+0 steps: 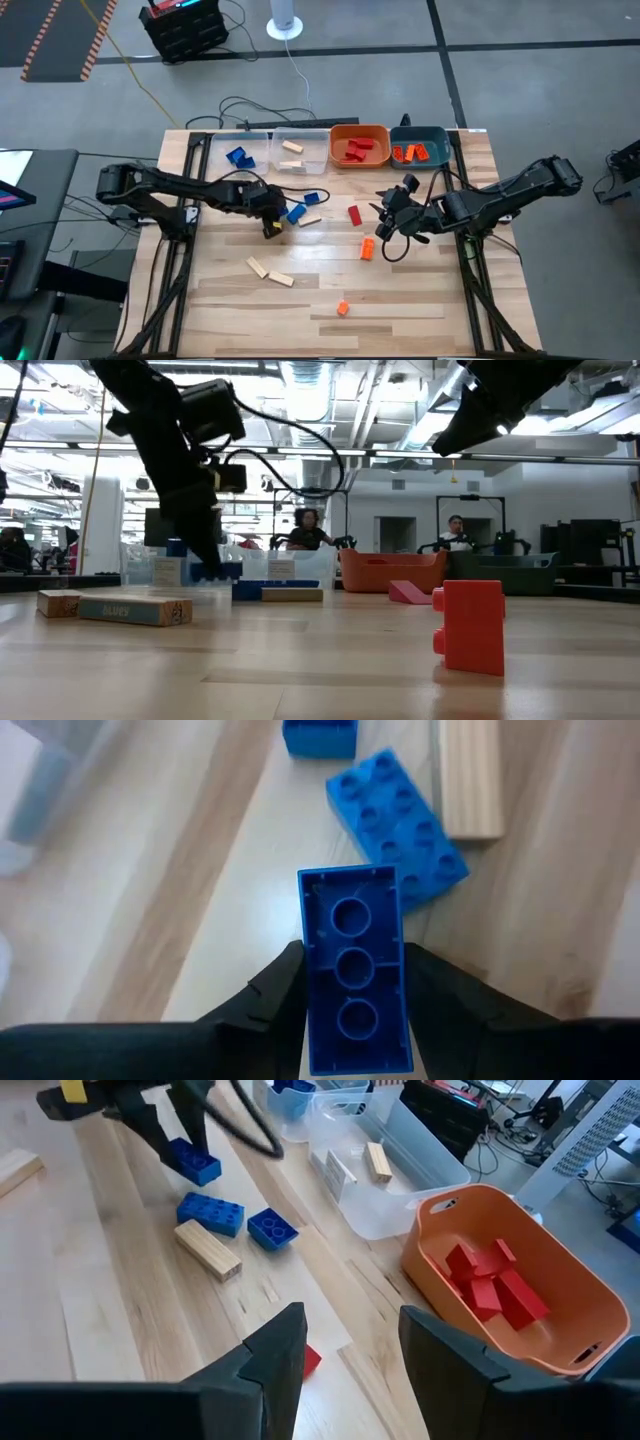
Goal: Sort blocks
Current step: Put the blue game piece into the left transparent bin
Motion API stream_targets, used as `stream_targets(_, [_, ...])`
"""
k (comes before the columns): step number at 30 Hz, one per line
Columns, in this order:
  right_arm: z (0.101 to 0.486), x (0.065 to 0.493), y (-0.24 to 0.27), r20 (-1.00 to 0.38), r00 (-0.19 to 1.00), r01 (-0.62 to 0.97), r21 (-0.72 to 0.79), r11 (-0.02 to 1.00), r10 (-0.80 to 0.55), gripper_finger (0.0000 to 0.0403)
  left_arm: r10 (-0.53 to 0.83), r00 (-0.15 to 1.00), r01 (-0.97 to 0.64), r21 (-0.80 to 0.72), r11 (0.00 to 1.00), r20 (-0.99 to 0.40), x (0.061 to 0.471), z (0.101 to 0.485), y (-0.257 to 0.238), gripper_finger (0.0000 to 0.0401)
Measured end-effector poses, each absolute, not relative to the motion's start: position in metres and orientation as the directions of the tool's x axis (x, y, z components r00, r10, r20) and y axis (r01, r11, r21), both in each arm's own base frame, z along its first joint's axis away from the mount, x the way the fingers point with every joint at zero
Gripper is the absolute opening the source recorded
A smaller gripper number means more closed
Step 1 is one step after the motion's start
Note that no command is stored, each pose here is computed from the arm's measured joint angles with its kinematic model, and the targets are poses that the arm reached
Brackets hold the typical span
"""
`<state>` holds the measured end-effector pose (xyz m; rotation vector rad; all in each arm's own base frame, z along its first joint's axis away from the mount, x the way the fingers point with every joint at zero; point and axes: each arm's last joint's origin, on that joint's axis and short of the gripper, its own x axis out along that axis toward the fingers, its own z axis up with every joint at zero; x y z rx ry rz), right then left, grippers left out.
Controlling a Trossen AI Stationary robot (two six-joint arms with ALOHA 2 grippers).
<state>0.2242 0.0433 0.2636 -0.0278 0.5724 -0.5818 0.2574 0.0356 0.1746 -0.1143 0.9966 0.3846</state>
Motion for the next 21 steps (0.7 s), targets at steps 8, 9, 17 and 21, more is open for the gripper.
stream_targets(8, [0.258, 0.236, 0.047, -0.469, 0.715, 0.469, -0.227, 0.853, -0.518, 0.0191, 0.242, 0.67, -0.3, 0.043, 0.953, -0.702, 0.255, 0.211, 0.025, 0.0136])
stream_targets(9, [0.255, 0.241, 0.048, -0.445, 0.737, 0.447, -0.245, 0.86, -0.509, 0.0191, 0.227, 0.695, -0.282, 0.032, 0.959, -0.682, 0.256, 0.214, 0.023, 0.0136])
stream_targets(17, [0.234, 0.274, 0.074, -0.299, 0.891, 0.142, -0.53, 0.836, -0.341, 0.0191, 0.092, 0.76, -0.16, -0.048, 0.986, -0.643, 0.261, 0.219, 0.009, 0.0136])
stream_targets(21, [0.231, 0.278, 0.073, -0.294, 0.89, 0.153, -0.526, 0.837, -0.348, 0.0191, 0.212, 0.719, -0.254, 0.033, 0.967, -0.662, 0.25, 0.223, 0.014, 0.0137])
